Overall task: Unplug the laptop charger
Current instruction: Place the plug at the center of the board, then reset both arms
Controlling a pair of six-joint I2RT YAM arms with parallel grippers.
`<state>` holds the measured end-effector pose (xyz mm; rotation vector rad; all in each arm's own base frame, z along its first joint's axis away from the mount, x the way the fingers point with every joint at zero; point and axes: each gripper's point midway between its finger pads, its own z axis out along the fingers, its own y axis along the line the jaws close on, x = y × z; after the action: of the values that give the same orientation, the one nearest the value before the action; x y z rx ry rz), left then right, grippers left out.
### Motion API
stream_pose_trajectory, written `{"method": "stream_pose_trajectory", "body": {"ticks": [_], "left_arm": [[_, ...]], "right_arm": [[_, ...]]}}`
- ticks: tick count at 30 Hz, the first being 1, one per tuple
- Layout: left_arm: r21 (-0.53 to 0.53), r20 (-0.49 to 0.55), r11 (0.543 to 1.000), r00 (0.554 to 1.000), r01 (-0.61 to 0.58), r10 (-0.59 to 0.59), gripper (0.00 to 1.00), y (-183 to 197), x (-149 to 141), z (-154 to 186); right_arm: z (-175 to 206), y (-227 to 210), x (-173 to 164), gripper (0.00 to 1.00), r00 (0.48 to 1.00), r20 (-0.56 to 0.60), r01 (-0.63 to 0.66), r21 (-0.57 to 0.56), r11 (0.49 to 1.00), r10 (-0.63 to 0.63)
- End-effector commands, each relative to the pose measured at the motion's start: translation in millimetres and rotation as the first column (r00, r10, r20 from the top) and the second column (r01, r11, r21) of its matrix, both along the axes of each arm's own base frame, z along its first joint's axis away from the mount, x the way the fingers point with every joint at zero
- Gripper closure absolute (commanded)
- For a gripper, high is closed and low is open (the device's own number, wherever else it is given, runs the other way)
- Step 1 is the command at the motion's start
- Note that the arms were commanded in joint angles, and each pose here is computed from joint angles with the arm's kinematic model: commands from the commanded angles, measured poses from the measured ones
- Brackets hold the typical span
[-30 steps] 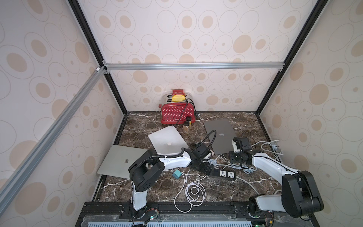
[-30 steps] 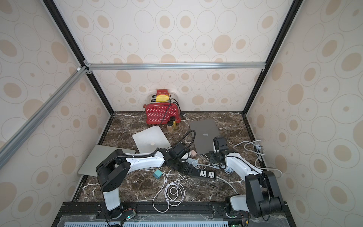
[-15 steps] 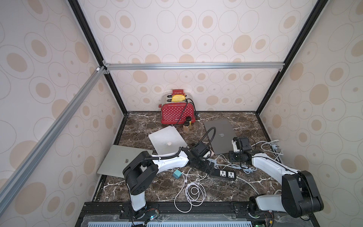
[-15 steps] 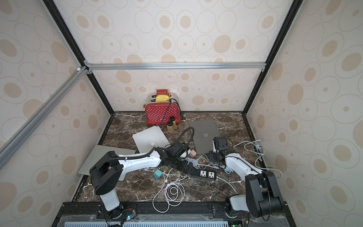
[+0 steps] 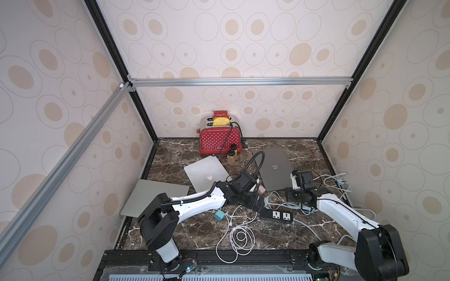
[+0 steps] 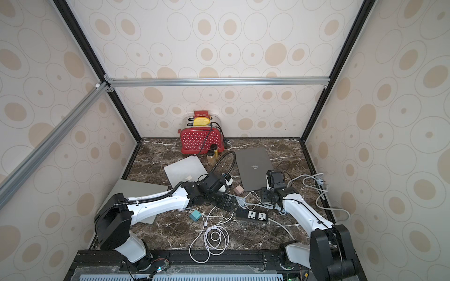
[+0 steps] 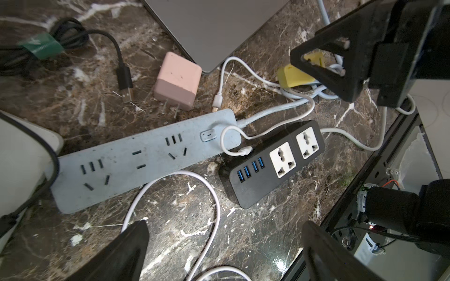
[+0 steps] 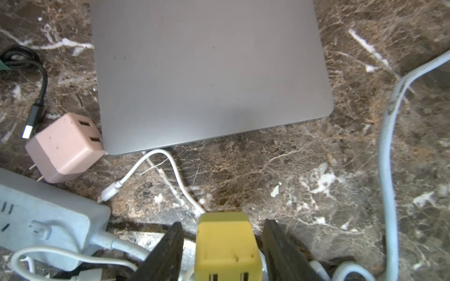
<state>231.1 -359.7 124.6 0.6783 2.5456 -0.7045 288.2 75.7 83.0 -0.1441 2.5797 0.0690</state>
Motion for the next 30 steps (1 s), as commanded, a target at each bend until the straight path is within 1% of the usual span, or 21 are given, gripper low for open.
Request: {"method": "stream_pose_trajectory", "body": {"ticks": [1,4,8,9,10,11,14,15,16,17,18,19,20,21,22,24,25,28,29,30], "left_arm": [[0.035,0.079,0.999,0.997,-0.014,0.011,0.01,15.1,4.6,15.5],[0.036,0.126,0.999,0.992,-0.036,0.031,0.01,23.4,10.3,29.9],[0.031,0.189,0.996,0.979,-0.083,0.075,0.01,36.9,19.2,50.6],[0.04,0.211,0.994,0.973,-0.103,0.092,0.01,43.6,22.4,56.9],[0.053,0.243,0.99,0.963,-0.13,0.114,0.01,51.8,26.0,64.3],[0.059,0.27,0.987,0.954,-0.147,0.126,0.01,58.4,27.8,70.7],[0.059,0.359,0.975,0.916,-0.215,0.18,0.01,84.5,31.9,97.8],[0.052,0.391,0.964,0.893,-0.262,0.222,0.01,97.6,33.5,107.9],[0.045,0.435,0.946,0.859,-0.321,0.271,0.01,114.0,35.6,118.0],[0.034,0.474,0.925,0.821,-0.377,0.317,0.01,130.6,37.4,126.1],[0.014,0.515,0.9,0.775,-0.436,0.368,0.01,148.6,38.8,134.8],[-0.006,0.548,0.881,0.735,-0.473,0.399,0.01,164.2,40.9,141.6],[-0.013,0.571,0.864,0.706,-0.504,0.42,0.01,178.7,42.6,144.4],[-0.016,0.606,0.844,0.667,-0.536,0.434,0.01,193.9,45.0,146.6],[-0.013,0.653,0.817,0.614,-0.577,0.443,0.01,209.8,46.5,148.1],[0.006,0.725,0.764,0.53,-0.645,0.441,0.01,236.6,45.2,146.8],[0.009,0.745,0.743,0.5,-0.67,0.442,0.01,246.3,43.8,143.5],[0.036,0.78,0.686,0.449,-0.727,0.435,0.01,269.3,38.9,124.4],[0.039,0.797,0.665,0.425,-0.746,0.43,0.01,276.4,37.9,117.7],[0.044,0.816,0.645,0.4,-0.763,0.418,0.01,283.6,38.2,110.8]], "right_arm": [[30.0,-8.5,5.7,0.39,0.998,0.07,0.006,-0.048,0.999,-0.002],[49.3,-13.4,5.5,0.34,0.993,0.119,0.01,-0.067,0.998,-0.002],[67.9,-14.6,1.2,0.29,0.985,0.171,0.007,-0.053,0.999,0.002],[72.0,-14.7,-1.2,0.25,0.983,0.184,0.004,-0.046,0.999,0.004],[76.4,-16.0,-3.8,0.15,0.979,0.202,0.008,-0.041,0.999,0.0],[80.9,-17.2,-5.7,0.0,0.974,0.227,0.013,-0.036,0.999,-0.005],[91.1,-24.7,-13.2,0.0,0.952,0.304,0.036,-0.03,0.999,-0.025],[96.6,-24.7,-17.1,0.0,0.946,0.324,0.028,-0.023,0.999,-0.019],[102.7,-22.5,-18.9,0.0,0.937,0.349,0.009,-0.012,1.0,-0.005],[108.5,-19.9,-19.7,0.0,0.927,0.375,-0.009,0.0,1.0,0.008],[116.0,-17.7,-19.1,0.0,0.911,0.413,-0.024,0.009,1.0,0.018],[122.0,-17.8,-18.1,0.0,0.894,0.448,-0.028,0.012,1.0,0.02],[126.6,-17.4,-16.8,0.0,0.879,0.476,-0.032,0.012,0.999,0.023],[130.9,-18.2,-14.6,0.0,0.866,0.499,-0.031,0.005,1.0,0.024],[131.3,-20.5,-11.6,0.0,0.861,0.508,-0.019,-0.007,1.0,0.019],[128.6,-31.1,-4.6,0.0,0.863,0.505,0.05,-0.034,0.998,-0.026],[125.0,-36.3,-1.2,0.0,0.869,0.494,0.08,-0.06,0.995,-0.04],[111.4,-48.0,6.2,0.0,0.883,0.463,0.15,-0.116,0.982,-0.08],[108.1,-45.9,10.2,0.0,0.883,0.465,0.138,-0.126,0.983,-0.064],[106.8,-37.0,14.6,0.0,0.88,0.474,0.077,-0.139,0.987,-0.002]]}}
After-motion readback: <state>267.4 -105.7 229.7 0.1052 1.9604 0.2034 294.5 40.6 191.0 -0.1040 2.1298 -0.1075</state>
